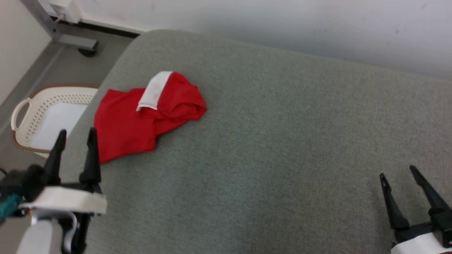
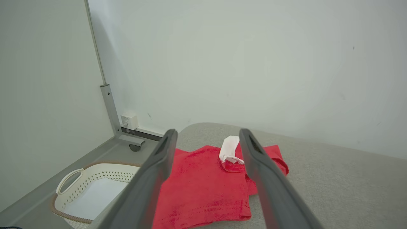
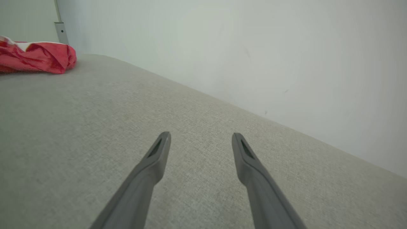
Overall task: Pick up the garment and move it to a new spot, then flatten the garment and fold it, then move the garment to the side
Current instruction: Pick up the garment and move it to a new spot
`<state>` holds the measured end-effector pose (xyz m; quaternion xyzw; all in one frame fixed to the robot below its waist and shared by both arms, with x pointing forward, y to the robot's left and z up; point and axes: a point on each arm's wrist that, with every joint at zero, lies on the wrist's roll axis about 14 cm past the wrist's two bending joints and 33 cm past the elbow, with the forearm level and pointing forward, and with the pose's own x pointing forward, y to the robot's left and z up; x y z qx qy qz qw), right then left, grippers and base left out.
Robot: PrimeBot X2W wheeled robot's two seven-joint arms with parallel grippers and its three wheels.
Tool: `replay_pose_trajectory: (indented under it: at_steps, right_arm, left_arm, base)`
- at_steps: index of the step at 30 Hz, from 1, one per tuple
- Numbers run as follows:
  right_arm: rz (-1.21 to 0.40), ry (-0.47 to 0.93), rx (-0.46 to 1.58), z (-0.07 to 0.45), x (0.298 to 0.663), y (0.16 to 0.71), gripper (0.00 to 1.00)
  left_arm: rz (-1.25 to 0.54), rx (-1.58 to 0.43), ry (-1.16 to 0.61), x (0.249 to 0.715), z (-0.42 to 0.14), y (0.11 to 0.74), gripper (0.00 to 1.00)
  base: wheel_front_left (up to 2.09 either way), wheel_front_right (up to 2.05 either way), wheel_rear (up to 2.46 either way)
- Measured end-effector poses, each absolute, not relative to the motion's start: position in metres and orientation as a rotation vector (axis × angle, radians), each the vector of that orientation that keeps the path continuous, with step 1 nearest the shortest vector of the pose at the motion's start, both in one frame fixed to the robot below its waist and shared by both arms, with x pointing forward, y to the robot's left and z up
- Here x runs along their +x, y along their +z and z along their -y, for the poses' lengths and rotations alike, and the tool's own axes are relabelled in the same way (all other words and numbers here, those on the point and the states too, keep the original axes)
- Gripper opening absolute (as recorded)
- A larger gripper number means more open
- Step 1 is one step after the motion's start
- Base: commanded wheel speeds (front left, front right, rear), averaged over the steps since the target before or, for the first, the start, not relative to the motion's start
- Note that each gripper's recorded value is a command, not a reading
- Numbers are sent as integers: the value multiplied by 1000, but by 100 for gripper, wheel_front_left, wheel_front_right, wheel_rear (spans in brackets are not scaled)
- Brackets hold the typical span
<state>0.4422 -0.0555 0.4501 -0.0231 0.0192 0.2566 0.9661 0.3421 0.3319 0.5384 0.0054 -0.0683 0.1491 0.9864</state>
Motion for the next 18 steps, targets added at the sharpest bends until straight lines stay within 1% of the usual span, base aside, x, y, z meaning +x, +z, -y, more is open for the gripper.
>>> replay_pose_trajectory:
  at_steps: [3,4,6,8,11,15,18]
  right_arm:
    - [-57,502,-75,70,462,434,100]
    - [-70,497,-83,75,467,426,100]
    - [-103,492,-95,81,474,410,100]
    - [-124,494,-98,84,477,398,100]
    - [-136,497,-94,85,481,390,100]
    - [-128,462,-98,97,484,392,100]
    - [-132,433,-105,109,483,393,100]
  left_arm:
    - [76,-6,279,389,-346,534,100]
    - [73,-52,283,406,-350,533,100]
    - [-9,-52,266,434,-354,517,100]
    - [-98,-107,288,452,-363,493,100]
    - [-256,-150,283,471,-360,451,100]
    - [-382,-215,260,490,-345,416,100]
    - [-513,-228,228,489,-329,386,100]
  base:
    - [0,0,0]
    - [0,0,0]
    - [0,0,0]
    - [0,0,0]
    - [0,0,0]
    - [0,0,0]
    - [0,0,0]
